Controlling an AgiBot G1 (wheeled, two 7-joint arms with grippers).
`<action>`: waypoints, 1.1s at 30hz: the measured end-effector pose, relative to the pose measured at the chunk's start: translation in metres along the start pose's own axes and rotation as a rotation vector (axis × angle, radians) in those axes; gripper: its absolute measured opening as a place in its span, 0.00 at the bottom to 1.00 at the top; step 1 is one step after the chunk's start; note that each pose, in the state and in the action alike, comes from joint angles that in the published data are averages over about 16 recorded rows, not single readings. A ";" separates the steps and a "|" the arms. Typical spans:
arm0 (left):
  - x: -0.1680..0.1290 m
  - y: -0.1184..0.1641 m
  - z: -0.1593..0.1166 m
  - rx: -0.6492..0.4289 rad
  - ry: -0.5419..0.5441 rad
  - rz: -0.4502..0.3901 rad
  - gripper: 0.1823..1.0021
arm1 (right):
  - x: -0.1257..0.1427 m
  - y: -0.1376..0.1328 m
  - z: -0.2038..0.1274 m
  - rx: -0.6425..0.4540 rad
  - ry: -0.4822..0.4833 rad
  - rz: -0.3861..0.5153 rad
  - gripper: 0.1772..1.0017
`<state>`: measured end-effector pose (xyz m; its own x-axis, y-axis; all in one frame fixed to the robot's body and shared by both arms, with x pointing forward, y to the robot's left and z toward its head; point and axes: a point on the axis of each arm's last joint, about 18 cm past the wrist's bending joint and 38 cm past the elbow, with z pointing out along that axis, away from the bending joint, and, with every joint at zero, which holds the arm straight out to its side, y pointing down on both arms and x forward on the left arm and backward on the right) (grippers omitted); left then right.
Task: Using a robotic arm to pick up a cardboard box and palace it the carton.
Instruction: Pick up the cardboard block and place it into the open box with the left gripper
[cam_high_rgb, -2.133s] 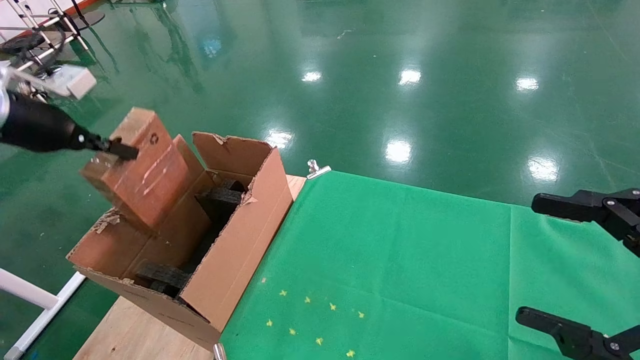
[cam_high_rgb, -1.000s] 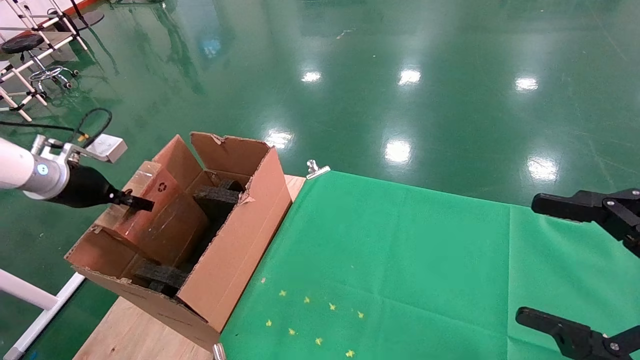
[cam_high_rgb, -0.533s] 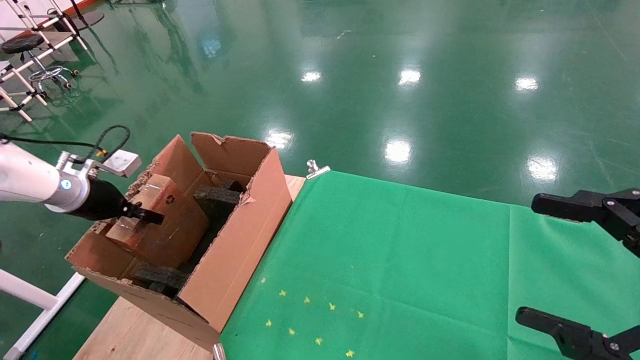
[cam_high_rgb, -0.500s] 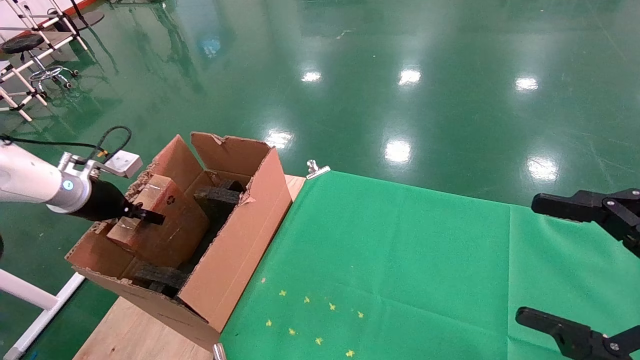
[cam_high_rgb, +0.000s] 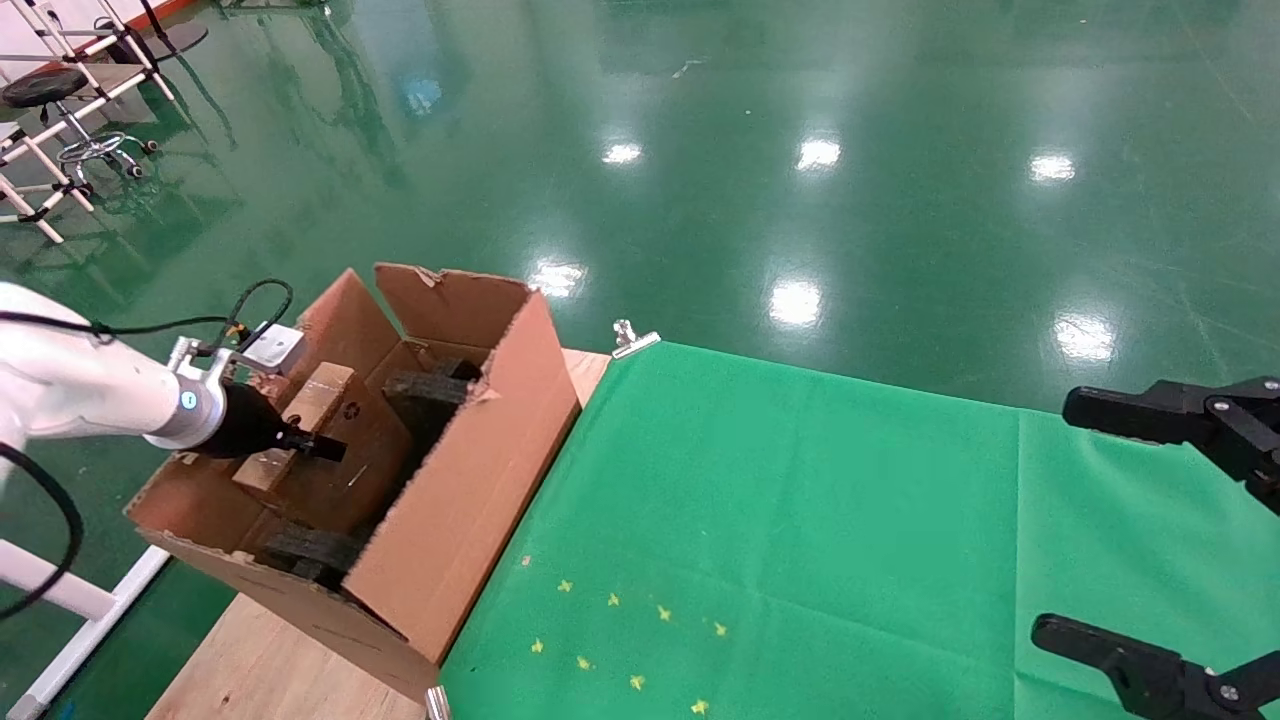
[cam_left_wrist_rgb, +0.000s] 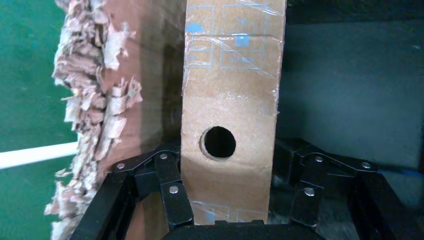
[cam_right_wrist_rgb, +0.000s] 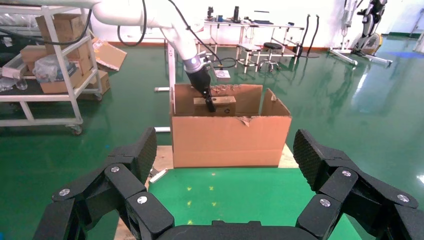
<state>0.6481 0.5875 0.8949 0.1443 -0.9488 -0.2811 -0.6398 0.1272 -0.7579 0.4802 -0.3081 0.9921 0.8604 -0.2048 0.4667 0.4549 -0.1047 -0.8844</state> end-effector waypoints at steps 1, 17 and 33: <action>0.001 0.000 0.002 0.004 -0.006 0.000 0.14 | 0.000 0.000 0.000 0.000 0.000 0.000 1.00; 0.022 0.014 0.025 0.003 -0.009 0.002 0.14 | 0.000 0.000 0.000 0.000 0.000 0.000 1.00; 0.039 0.024 0.040 -0.008 0.000 0.003 0.14 | 0.000 0.000 0.000 0.000 0.000 0.000 1.00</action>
<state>0.6683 0.5649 0.8421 0.1425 -0.9484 -0.2832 -0.6459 0.1277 -0.7527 0.4802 -0.3081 0.9921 0.8604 -0.2052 0.4666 0.4547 -0.1045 -0.8845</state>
